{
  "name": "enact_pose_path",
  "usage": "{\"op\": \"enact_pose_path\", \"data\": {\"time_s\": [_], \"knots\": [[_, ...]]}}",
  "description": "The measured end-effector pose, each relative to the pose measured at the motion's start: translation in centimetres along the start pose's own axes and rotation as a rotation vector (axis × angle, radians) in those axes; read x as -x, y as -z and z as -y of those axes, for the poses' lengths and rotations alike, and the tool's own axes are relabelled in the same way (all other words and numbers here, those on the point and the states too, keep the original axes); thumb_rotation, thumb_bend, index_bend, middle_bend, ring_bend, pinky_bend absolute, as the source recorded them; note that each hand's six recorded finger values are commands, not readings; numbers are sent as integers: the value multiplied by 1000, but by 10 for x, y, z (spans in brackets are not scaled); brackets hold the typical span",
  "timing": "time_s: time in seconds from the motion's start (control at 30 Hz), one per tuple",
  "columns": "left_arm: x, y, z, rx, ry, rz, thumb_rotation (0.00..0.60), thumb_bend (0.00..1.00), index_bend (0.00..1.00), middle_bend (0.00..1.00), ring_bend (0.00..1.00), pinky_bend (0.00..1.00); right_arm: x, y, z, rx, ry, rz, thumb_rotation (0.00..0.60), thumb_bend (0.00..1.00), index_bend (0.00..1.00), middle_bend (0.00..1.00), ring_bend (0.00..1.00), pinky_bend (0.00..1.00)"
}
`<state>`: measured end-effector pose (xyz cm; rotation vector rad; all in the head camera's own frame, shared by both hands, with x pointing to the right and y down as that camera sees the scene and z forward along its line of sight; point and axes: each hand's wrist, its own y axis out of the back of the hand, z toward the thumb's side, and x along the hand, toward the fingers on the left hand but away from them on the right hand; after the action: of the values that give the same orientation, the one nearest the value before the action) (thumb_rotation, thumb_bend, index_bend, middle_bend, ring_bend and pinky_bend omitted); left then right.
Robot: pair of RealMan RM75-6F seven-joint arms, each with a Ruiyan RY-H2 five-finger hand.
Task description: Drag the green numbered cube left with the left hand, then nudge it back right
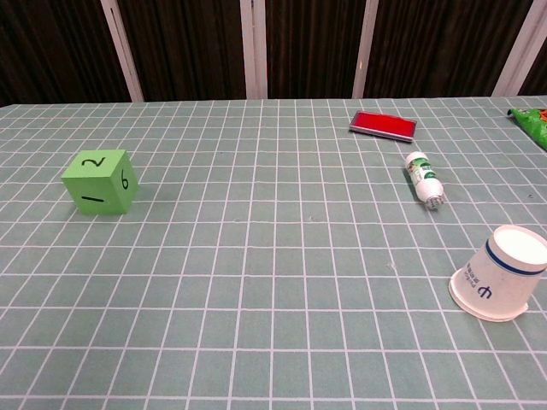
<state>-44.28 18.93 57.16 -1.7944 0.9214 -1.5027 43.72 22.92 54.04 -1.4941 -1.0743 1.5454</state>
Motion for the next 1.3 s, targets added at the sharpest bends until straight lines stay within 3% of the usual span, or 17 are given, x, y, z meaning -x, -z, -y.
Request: {"op": "enact_pose_path", "data": {"time_s": [0.17,0.37,0.57,0.7,0.93,1.3], "knots": [[-39,-16,-16,27,100,4,600,437,32,467,369,470,1,1,2,-3,-8,13,600,79,79,18,28,0],[-72,-52,-38,50,150,11,600,511,52,641,532,631,2,-2,8,-20,-26,12,600,78,79,19,28,0],[-93,-76,-44,98,223,-31,600,681,69,723,603,708,5,-2,13,-31,-43,18,600,79,78,18,28,0],[-106,-91,-44,144,271,-68,600,730,76,752,636,729,6,-1,15,-34,-47,26,600,79,79,18,28,0],[-132,-122,-27,164,363,-85,600,808,94,772,654,729,8,1,17,-44,-55,38,600,79,79,19,28,0],[-159,-143,14,123,434,-99,600,809,97,771,653,729,11,6,19,-54,-59,62,600,79,79,18,28,0]]}}
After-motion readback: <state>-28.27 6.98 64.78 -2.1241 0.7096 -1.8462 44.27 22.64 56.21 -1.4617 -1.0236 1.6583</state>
